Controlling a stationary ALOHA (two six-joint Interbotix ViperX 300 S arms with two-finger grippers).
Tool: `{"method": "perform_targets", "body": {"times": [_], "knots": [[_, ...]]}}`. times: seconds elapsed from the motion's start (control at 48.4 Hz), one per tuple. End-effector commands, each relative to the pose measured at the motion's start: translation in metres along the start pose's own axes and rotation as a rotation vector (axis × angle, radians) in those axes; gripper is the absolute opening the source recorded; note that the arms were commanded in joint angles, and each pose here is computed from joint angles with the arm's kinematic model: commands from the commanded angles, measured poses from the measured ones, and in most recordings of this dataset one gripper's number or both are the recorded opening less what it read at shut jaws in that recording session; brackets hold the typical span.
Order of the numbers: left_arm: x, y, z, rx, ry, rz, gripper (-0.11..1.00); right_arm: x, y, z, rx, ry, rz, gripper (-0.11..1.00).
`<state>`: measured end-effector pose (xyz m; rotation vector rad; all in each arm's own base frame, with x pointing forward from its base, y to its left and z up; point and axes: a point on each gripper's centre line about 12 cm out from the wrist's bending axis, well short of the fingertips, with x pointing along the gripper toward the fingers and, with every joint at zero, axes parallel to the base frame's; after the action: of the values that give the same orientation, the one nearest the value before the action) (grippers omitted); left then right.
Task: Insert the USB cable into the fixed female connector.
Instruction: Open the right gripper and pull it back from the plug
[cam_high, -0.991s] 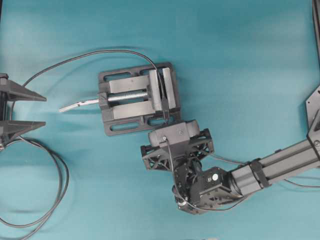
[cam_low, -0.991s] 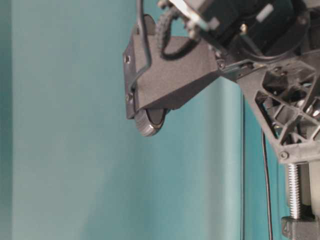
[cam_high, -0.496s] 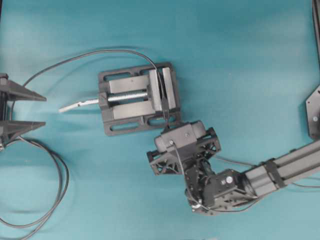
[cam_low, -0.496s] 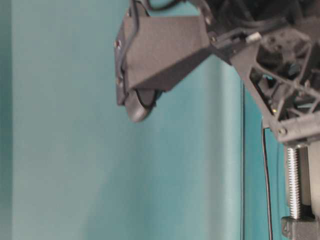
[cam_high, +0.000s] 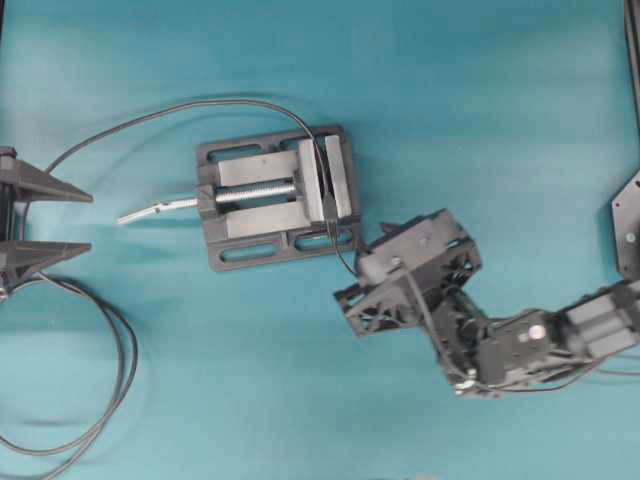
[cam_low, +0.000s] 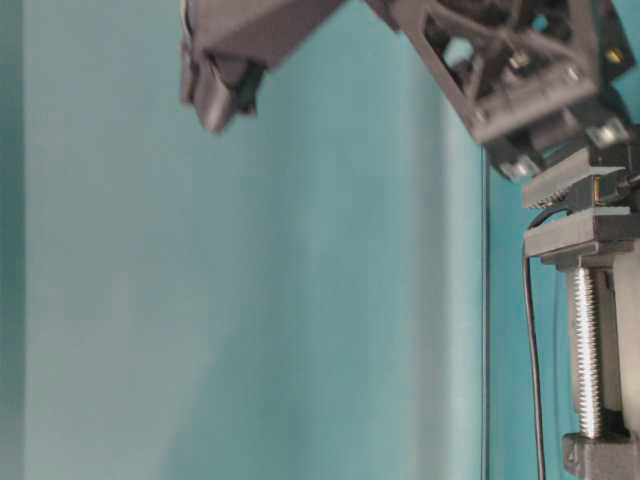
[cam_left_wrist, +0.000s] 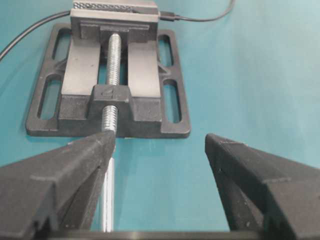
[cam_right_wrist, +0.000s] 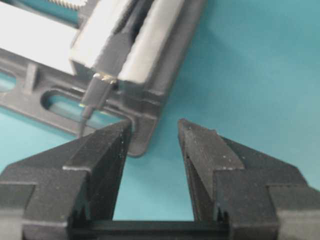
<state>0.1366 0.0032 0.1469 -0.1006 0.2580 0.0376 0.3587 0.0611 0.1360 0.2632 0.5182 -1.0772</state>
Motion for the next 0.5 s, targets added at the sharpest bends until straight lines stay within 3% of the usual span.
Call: {"method": "perform_targets", "body": {"times": [0.0,0.475], "knots": [[0.001,-0.001,0.004,-0.004,-0.004,-0.002,0.88,-0.009,-0.007,0.015,0.026,-0.023,0.052,0.47],[0.002,-0.001,0.004,-0.004,-0.004,-0.002,0.88,-0.014,-0.068,0.033,-0.064,-0.157,0.231,0.47]]}}
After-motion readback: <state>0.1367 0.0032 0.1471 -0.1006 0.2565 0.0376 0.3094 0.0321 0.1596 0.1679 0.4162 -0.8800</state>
